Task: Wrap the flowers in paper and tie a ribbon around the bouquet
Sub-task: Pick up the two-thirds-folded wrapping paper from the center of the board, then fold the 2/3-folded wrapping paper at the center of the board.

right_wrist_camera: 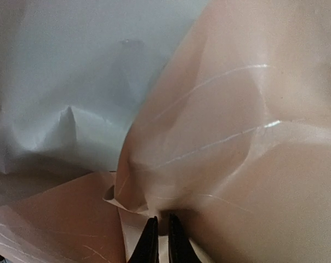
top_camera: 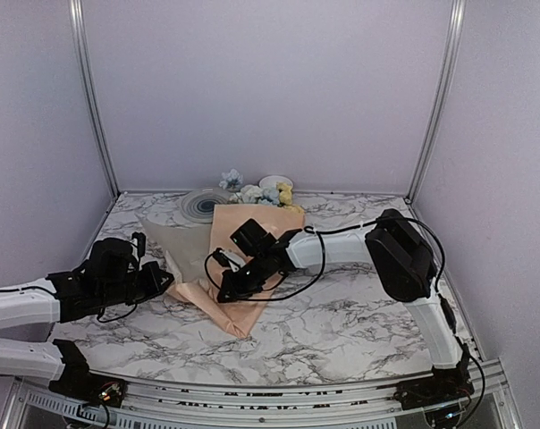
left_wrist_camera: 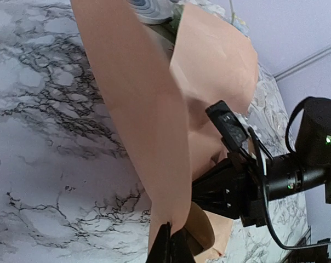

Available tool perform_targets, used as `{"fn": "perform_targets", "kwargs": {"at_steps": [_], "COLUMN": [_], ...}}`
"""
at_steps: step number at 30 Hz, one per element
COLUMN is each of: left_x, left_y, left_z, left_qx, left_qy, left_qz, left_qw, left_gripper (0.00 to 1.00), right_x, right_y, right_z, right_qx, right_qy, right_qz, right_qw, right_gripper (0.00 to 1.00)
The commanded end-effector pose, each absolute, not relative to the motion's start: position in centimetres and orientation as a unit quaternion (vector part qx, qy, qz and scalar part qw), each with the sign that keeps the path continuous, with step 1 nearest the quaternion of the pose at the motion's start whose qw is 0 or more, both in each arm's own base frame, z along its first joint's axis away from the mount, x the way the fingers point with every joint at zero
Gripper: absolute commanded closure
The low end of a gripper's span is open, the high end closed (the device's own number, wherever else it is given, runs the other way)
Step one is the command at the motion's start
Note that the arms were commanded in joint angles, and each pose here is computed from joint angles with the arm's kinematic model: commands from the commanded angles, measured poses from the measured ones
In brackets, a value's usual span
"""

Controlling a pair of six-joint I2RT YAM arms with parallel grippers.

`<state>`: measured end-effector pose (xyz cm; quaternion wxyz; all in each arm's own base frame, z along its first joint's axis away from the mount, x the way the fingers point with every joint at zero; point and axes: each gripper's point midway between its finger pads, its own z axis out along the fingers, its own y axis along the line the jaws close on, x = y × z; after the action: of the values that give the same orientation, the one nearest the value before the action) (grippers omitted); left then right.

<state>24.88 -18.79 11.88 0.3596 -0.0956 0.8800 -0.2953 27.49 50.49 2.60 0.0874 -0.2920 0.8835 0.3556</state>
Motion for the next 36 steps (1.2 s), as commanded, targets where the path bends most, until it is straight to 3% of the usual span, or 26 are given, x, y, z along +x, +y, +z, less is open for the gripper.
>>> {"fn": "perform_targets", "kwargs": {"at_steps": [1,6,14,21,31,36], "left_x": [25.5,26.0,27.9,28.7,27.5,25.9], "left_y": [-21.5,-25.9,-31.5,-33.2,-36.0,-38.8], "left_z": [15.2,17.2,15.2,12.7,9.2,9.8], "left_qx": [-0.005,0.076,0.15,0.174,0.235,0.323], "left_qy": [0.868,0.848,0.85,0.861,0.869,0.851], "left_qz": [-0.294,-0.318,-0.337,-0.326,-0.308,-0.264], "left_qw": [0.401,0.416,0.377,0.35,0.309,0.318], "left_gripper": [1.0,1.0,1.0,1.0,1.0,1.0], "right_x": [26.8,25.2,25.8,27.7,30.7,30.6], "right_y": [48.8,48.3,49.1,46.3,37.8,38.8], "right_z": [-1.1,-1.6,5.6,8.9,5.4,2.9], "right_qx": [-0.255,-0.243,-0.209,-0.156,-0.058,-0.075], "right_qy": [0.905,0.897,0.84,0.848,0.894,0.886], "right_qz": [0.337,0.369,0.497,0.497,0.43,0.453], "right_qw": [0.048,0.017,0.055,0.101,0.109,0.07], "right_gripper": [0.91,0.92,0.92,0.92,0.91,0.91]}}
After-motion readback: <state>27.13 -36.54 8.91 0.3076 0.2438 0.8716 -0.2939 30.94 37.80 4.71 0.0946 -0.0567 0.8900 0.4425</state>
